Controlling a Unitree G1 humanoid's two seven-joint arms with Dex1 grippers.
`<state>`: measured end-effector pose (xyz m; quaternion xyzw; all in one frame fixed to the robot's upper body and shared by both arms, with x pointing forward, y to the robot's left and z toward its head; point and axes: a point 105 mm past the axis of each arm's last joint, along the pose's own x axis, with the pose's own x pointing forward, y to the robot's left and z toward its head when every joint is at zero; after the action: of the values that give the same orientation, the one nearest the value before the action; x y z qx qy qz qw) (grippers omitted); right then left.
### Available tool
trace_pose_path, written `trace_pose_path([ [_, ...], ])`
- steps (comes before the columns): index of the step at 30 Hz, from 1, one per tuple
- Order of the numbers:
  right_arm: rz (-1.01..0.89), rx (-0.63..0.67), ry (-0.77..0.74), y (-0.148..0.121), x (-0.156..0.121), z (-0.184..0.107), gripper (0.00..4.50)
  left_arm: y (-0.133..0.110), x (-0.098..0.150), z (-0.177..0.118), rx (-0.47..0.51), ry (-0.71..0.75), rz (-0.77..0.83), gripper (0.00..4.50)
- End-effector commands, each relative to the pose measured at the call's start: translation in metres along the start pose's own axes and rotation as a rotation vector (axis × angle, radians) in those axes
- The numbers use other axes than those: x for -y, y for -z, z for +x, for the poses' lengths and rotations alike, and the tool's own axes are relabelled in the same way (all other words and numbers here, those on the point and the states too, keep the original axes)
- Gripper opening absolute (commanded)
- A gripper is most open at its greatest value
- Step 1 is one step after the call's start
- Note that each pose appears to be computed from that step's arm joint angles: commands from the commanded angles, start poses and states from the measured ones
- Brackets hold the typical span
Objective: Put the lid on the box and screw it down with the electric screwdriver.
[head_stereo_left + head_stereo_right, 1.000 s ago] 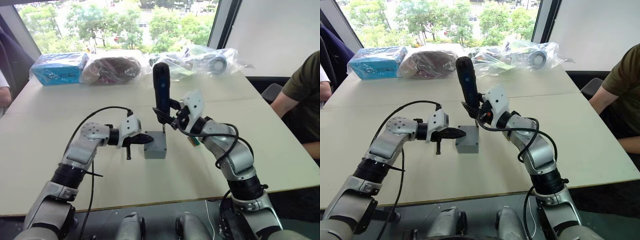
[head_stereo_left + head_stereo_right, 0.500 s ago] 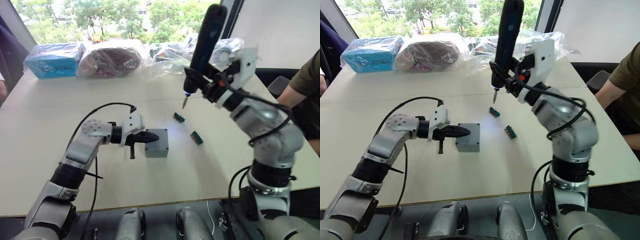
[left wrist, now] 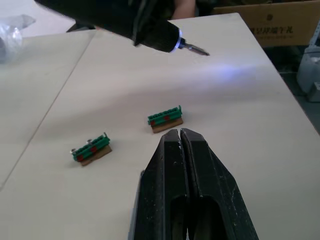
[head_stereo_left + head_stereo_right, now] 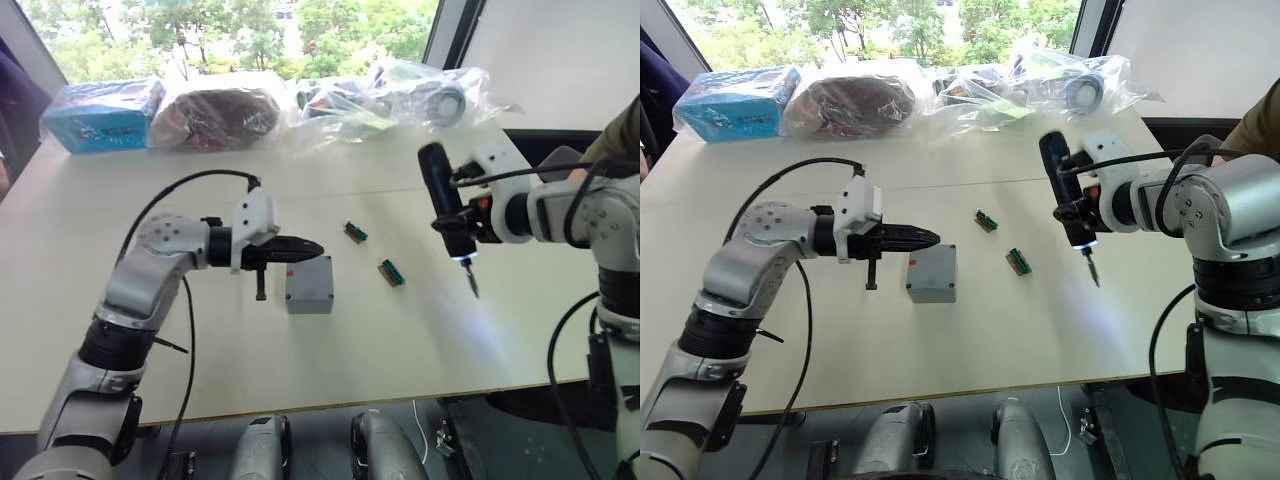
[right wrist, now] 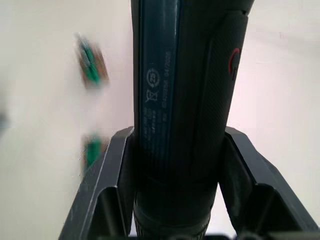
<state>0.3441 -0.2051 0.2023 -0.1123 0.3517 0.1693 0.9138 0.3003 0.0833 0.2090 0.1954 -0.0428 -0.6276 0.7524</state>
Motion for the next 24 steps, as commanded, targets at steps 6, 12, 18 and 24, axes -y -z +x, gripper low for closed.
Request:
trace_pose_path([
  [6, 0.124, -0.143, 0.057, 0.013, 0.022, 0.017, 1.79, -0.038, 0.0, -0.004, 0.129, -0.025, 0.016, 0.0],
  [12, 0.164, -0.238, 0.046, 0.031, 0.02, 0.036, 1.79, -0.034, 0.003, -0.003, 0.097, -0.027, 0.024, 0.0],
  [18, 0.175, -0.261, 0.075, 0.042, 0.024, 0.045, 1.79, -0.029, 0.008, -0.001, 0.071, -0.013, 0.014, 0.0],
  [24, 0.129, -0.169, 0.08, 0.025, 0.022, 0.036, 3.59, -0.022, 0.01, -0.002, 0.051, -0.016, -0.007, 0.0],
])
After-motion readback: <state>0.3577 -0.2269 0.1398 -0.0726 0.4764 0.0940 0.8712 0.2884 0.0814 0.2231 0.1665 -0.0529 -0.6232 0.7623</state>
